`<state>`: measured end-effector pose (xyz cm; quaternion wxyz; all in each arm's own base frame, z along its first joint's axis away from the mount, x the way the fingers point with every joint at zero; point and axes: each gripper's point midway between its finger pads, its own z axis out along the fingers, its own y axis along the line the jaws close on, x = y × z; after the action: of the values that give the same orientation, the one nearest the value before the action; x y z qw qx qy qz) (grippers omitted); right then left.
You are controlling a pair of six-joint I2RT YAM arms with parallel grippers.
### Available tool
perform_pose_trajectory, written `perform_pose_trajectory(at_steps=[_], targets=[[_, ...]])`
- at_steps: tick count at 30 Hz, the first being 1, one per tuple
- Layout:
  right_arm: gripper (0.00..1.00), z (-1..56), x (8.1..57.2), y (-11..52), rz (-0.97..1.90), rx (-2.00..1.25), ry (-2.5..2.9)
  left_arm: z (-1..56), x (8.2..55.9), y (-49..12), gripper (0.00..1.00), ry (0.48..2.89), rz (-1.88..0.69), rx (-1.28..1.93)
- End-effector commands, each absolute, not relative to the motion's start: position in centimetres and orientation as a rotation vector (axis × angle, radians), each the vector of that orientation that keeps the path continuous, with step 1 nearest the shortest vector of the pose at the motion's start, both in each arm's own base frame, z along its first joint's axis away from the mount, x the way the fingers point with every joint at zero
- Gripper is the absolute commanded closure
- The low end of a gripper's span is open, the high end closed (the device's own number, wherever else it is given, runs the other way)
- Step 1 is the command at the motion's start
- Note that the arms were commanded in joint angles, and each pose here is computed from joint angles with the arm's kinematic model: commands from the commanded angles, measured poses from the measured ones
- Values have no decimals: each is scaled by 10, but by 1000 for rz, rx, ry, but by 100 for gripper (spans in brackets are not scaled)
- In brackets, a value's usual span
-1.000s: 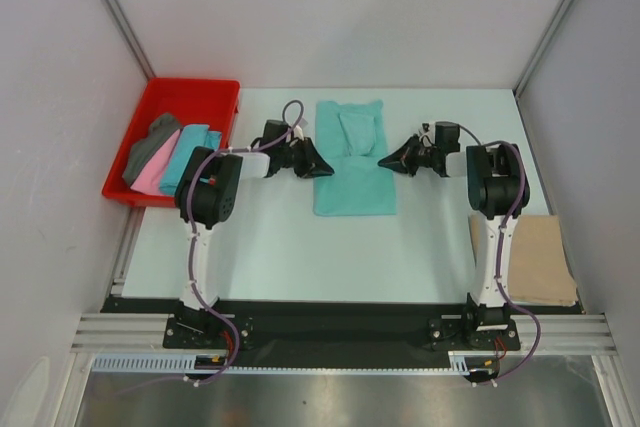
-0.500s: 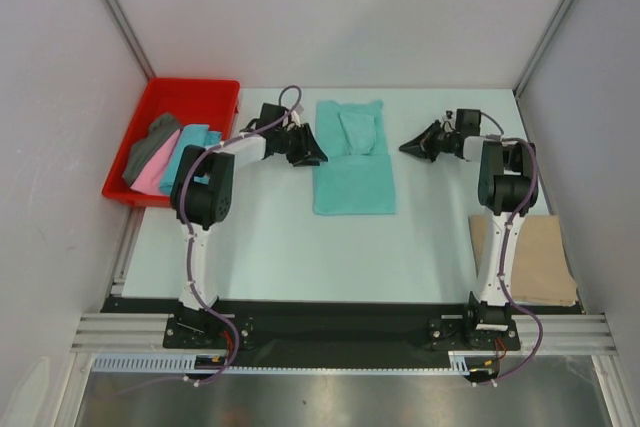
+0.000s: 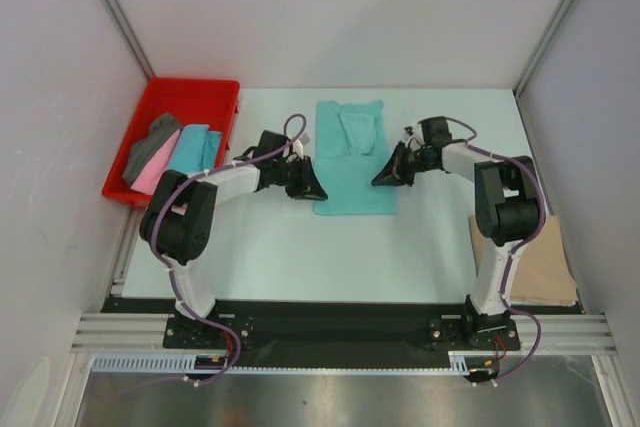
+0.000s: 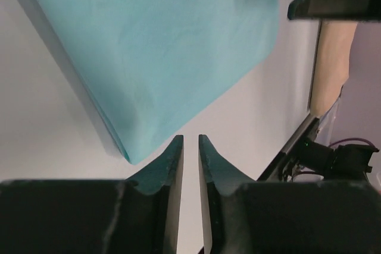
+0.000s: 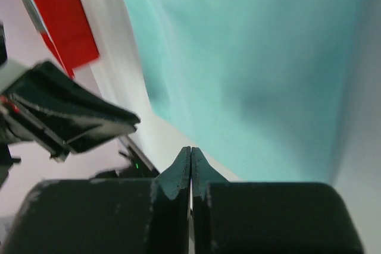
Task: Fold and stack the t-shirts
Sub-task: Fold the tshirt
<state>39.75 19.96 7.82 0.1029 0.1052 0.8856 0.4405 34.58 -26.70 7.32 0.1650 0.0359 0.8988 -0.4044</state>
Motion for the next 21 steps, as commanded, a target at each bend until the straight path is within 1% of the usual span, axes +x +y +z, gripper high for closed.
perform_pose_trajectory(at_steps=[1,4,8,14,19,21], targets=[[100,73,366,215,1397,213,2651,63,339,-274,81,2561,-1221,69],[100,57,357,216,1439,229,2678,48,340,-272,83,2581,-1212,39],[100,34,347,211,1417,252,2750,31,339,-265,87,2611,-1168,-6],[100,13,338,184,1343,395,2780,1,318,-252,90,2697,-1134,-73],[100,3,325,153,1205,533,2820,-6,297,-238,91,2739,-1068,-78],[100,6,327,136,1131,562,2807,-2,292,-233,87,2751,-1039,-77]])
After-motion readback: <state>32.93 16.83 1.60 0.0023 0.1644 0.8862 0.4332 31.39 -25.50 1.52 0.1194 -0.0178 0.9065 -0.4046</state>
